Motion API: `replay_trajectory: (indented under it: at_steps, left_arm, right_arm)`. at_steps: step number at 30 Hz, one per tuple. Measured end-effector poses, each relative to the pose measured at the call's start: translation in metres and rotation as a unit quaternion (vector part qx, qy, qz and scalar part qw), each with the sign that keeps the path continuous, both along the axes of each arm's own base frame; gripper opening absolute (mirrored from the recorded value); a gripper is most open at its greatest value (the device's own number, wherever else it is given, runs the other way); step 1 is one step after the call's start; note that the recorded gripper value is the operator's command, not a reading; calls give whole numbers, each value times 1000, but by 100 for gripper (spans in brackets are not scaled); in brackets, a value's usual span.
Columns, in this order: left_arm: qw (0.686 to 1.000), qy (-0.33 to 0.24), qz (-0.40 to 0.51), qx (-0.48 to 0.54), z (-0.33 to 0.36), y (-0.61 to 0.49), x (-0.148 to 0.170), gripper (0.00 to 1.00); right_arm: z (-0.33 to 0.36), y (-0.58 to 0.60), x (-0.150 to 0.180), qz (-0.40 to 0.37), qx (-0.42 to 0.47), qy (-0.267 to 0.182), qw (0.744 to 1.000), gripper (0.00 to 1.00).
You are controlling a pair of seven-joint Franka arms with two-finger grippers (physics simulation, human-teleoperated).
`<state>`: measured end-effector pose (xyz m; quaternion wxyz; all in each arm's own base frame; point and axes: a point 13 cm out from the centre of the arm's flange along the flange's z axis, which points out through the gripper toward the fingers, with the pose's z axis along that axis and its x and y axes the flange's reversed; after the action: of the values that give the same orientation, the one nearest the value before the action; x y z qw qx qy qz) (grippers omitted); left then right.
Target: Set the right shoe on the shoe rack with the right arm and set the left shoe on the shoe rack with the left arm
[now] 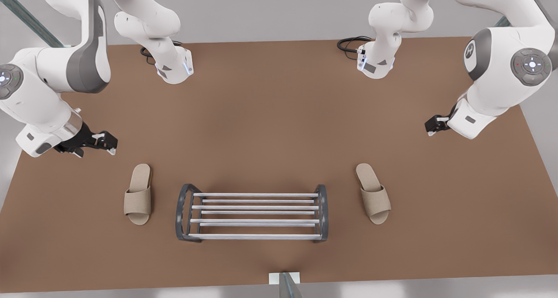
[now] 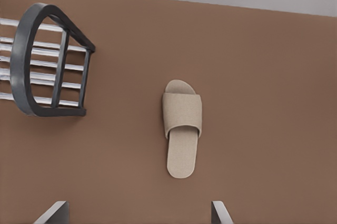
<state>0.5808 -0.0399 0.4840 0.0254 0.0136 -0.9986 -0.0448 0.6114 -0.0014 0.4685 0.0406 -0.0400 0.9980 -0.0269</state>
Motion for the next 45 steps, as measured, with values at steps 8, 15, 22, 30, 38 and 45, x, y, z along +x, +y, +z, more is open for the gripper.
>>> replay_trajectory:
  at_steps: [8, 15, 22, 30, 38, 45]
  left_arm:
    - [997, 37, -57, 38, -61, 11, -24, 100]
    - [947, 7, -258, 190, -221, 17, -75, 100]
    - [829, -163, -434, 312, -269, 3, -29, 100]
    - [803, -285, -463, 245, -324, -60, -38, 100]
    - [821, -367, -382, 214, -348, -89, -38, 100]
    - [806, -431, -335, 229, -360, -74, -18, 100]
  right_arm:
    - [-55, -9, -18, 29, -33, 16, 999, 100]
    - [-184, -13, -44, 210, -166, 22, 963, 100]
    - [-233, -65, -4, 441, -304, -46, 843, 100]
    - [-276, -18, -3, 709, -432, -48, 555, 100]
    - [-351, -34, -22, 744, -421, -52, 517, 100]
    - [-364, -40, -17, 719, -419, -82, 548, 100]
